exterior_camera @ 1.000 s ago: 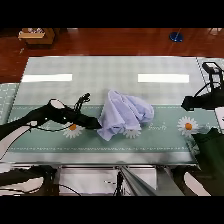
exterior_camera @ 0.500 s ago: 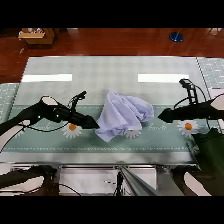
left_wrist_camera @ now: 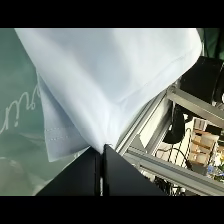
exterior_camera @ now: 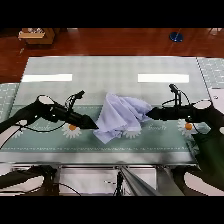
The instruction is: Fold the shirts.
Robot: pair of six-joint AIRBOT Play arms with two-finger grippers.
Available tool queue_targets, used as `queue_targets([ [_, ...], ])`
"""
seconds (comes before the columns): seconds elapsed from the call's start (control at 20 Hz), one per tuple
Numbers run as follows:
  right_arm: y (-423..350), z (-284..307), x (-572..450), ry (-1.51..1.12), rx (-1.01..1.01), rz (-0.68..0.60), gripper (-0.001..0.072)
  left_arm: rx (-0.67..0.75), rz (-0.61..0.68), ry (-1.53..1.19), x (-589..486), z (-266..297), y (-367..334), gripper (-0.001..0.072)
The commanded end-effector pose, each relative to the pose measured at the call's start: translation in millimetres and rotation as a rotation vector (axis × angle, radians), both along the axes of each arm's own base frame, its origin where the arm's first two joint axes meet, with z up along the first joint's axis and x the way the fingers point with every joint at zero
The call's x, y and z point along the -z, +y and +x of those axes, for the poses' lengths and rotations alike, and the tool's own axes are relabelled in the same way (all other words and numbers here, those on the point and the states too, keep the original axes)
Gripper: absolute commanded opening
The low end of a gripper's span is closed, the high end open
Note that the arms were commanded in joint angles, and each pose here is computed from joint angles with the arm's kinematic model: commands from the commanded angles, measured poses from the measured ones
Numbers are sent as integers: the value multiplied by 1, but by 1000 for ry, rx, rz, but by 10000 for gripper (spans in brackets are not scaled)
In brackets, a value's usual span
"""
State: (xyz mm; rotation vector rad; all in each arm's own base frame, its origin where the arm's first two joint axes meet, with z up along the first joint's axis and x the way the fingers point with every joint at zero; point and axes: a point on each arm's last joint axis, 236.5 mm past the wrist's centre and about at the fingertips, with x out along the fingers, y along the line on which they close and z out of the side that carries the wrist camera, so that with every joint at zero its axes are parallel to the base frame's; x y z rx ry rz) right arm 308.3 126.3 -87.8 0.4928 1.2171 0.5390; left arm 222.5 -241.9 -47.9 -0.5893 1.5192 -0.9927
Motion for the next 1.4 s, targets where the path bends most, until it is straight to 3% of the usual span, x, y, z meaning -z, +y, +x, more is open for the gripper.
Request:
queue_targets([
  [0.0,5,17,17,18,88,67,223,-12,-5,11,-2,2,3,25],
  [0.05,7,22,16,17,116,87,30,-19,-5,10,-2,4,5,25],
  [0.25,14,27,-40,-80,70,216,23,-96,-25,-135,-42,41,21,23],
  [0.4,-6,39,-123,-268,65,219,24,-201,-53,-389,-135,88,51,23],
  [0.55,-37,47,-225,-525,106,86,23,-342,-41,-693,-255,110,90,23],
  [0.75,-59,29,-340,-780,139,-133,23,-415,4,-1055,-383,87,112,23],
  [0.95,-83,0,-416,-927,244,-303,23,-446,130,-1303,-458,49,121,23],
  [1.2,-84,-42,-512,-1148,295,-388,23,-471,217,-1554,-530,3,122,23],
  [1.35,-110,-64,-544,-1191,388,-539,22,-522,304,-1616,-547,-14,134,23],
])
